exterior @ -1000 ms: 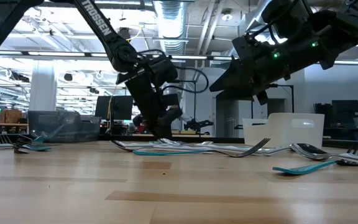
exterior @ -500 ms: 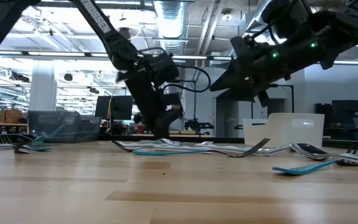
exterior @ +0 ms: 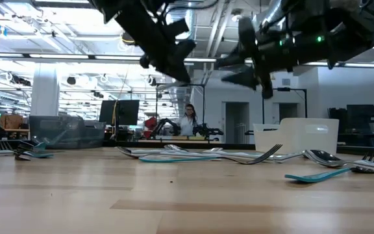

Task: Sort silverware by color (type)
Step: Put the blue light table knife into the bottom white bin

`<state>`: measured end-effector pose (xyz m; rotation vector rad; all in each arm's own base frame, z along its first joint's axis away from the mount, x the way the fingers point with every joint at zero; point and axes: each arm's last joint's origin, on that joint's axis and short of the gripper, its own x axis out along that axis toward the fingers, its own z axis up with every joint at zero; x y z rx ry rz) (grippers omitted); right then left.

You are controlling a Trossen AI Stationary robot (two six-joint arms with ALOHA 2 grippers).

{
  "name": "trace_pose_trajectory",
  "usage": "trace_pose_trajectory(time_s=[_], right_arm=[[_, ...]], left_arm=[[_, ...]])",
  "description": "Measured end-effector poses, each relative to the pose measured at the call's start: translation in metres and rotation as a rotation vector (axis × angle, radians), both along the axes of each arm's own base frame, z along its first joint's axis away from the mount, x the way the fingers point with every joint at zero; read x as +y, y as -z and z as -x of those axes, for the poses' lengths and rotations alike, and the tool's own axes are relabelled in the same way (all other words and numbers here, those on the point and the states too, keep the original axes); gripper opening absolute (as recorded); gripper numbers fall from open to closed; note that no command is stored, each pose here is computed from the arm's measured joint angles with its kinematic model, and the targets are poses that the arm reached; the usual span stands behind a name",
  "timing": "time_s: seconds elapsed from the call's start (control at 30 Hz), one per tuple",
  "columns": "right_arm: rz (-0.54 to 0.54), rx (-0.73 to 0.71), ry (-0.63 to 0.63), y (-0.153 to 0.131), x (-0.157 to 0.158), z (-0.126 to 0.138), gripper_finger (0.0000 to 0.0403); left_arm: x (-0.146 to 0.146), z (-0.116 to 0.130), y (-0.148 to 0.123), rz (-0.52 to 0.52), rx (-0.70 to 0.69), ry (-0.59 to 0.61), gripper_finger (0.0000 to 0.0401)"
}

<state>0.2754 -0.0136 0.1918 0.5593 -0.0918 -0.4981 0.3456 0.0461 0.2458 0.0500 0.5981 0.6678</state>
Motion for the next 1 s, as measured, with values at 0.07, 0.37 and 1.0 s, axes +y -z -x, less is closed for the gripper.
trace_pose_trajectory(time_s=[0.07,0.37,1.0], right_arm=[[0.036,-0.054,-0.011,-0.007,0.001,0.0,0.0211],[0.139,-0.216,-0.102,-0.026,0.008,0.001,0.021],[0.191,-0.143,-0.17,-0.021,0.033,0.001,0.0123]], left_arm=[[-0.012,0.0,-0.007,-0.019,-0.037,0.019,0.0015],[-0.049,-0.006,-0.019,-0.037,-0.144,0.124,0.0015],[-0.054,-0.004,-0.022,-0.114,-0.144,0.062,0.0016]])
